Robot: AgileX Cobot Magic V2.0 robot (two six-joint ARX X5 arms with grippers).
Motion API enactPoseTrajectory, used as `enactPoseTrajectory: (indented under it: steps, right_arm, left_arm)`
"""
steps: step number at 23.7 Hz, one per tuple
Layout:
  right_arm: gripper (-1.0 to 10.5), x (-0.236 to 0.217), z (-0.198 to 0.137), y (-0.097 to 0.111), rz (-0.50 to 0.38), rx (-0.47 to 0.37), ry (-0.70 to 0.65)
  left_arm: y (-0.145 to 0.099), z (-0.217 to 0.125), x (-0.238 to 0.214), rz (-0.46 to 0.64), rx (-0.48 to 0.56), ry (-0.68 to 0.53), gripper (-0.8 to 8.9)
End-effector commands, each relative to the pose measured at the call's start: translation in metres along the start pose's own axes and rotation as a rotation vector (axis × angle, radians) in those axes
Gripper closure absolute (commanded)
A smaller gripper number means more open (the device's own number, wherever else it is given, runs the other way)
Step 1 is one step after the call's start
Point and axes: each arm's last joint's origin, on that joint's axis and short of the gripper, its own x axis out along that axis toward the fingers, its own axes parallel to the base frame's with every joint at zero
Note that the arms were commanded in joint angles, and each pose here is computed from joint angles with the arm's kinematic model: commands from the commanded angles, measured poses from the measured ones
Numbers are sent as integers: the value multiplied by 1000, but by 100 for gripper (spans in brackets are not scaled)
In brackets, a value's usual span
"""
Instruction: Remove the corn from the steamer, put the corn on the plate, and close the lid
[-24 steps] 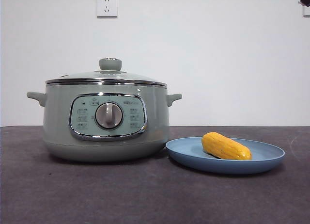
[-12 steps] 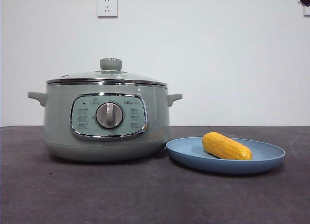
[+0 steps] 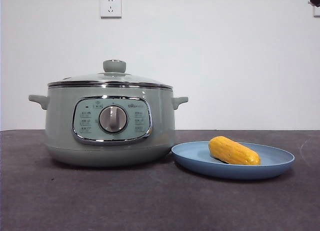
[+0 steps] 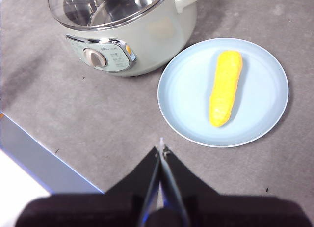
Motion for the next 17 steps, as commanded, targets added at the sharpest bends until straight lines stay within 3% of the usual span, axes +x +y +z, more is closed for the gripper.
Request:
enactPoseTrajectory:
  steps: [1, 6, 12, 17]
  right_arm:
    - [946, 0, 1, -1, -27, -56, -23]
    - [946, -10, -4, -12, -145, -36, -189]
    - [946, 27, -74, -44, -312, -17, -455]
    - [946, 41, -108, -54, -413, -7, -494]
  left_arm:
    - [0, -4, 1, 3, -11, 5, 815]
    - [0, -4, 1, 3, -11, 6, 815]
    - [0, -4, 1, 3, -11, 5, 815]
    - [0, -4, 1, 3, -11, 6, 815]
